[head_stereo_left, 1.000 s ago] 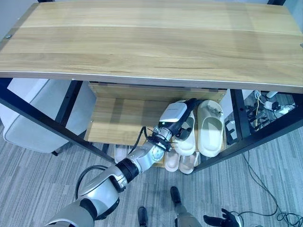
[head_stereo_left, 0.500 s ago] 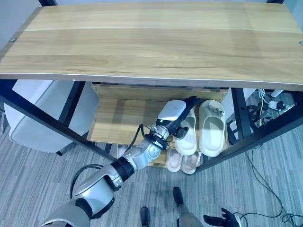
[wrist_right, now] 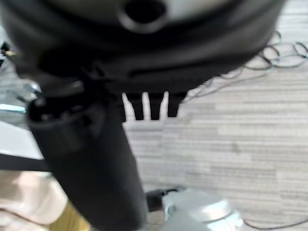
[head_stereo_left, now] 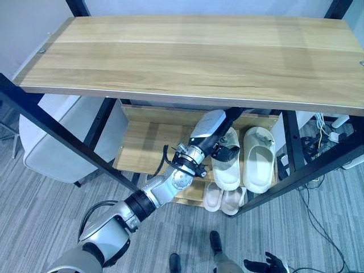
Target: Arrange the slippers neatly on the shoe rack.
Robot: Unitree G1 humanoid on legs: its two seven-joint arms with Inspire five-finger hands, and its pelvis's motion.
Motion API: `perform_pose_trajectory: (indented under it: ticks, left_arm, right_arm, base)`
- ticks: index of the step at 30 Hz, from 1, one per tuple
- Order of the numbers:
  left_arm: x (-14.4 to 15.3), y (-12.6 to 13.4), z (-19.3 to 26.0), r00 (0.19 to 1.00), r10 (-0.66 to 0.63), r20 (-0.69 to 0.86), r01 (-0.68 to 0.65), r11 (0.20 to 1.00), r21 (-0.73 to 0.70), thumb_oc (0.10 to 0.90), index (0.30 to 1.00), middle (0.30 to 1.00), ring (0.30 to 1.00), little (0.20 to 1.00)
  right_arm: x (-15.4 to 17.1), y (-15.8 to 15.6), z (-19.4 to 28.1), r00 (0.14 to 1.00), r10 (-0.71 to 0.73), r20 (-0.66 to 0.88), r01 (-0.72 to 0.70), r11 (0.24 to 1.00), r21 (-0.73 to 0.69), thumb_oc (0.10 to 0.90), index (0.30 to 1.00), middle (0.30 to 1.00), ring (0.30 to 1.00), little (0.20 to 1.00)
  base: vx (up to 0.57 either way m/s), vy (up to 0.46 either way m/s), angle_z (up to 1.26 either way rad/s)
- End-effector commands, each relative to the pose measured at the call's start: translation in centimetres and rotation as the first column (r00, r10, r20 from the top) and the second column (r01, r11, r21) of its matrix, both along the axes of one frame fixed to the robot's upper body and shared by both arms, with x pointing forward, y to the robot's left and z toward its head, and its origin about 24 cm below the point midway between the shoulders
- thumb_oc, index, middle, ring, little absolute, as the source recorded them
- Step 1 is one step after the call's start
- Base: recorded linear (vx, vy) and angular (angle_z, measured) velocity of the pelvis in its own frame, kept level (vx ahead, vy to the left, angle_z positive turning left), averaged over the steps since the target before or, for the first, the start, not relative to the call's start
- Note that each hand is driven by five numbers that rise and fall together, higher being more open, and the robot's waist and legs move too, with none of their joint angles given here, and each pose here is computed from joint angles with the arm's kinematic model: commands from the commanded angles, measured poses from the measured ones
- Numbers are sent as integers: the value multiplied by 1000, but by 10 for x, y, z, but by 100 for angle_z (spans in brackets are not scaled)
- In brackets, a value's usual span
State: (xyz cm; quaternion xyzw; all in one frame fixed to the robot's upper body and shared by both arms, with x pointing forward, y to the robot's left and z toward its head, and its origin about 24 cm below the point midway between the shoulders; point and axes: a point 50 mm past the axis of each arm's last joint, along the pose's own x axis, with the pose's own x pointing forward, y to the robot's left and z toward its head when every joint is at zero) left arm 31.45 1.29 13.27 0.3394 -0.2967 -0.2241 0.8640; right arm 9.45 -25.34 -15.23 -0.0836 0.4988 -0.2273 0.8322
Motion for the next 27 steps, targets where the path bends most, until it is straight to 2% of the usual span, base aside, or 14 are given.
perform_pose_trajectory:
  ticks: [1,11,19,27]
  left_arm:
    - [4,-2,48,990,-35,133,57,984,-170,800,900,900,900,900]
    - [12,31,1,992,87,-89,-103,975,-195,800,900,900,900,900]
    - [12,40,-19,976,122,-179,-155,971,-182,800,900,900,900,900]
    - [3,28,-32,962,43,-269,-105,970,-220,800,900,900,900,900]
  right_arm:
    - [-32,-11,-3,996,-69,-60,68,997,-26,800,900,900,900,900]
    - [-34,-4,-5,995,-73,-68,72,997,-5,800,900,900,900,900]
    - [-31,-2,-5,996,-72,-59,72,997,-2,800,900,900,900,900]
    - [-30,1,-6,997,-53,-61,54,999,4,800,900,900,900,900]
  base:
    - [-10,11,6]
    - [-2,1,1]
    - [1,0,1]
    - [0,0,0]
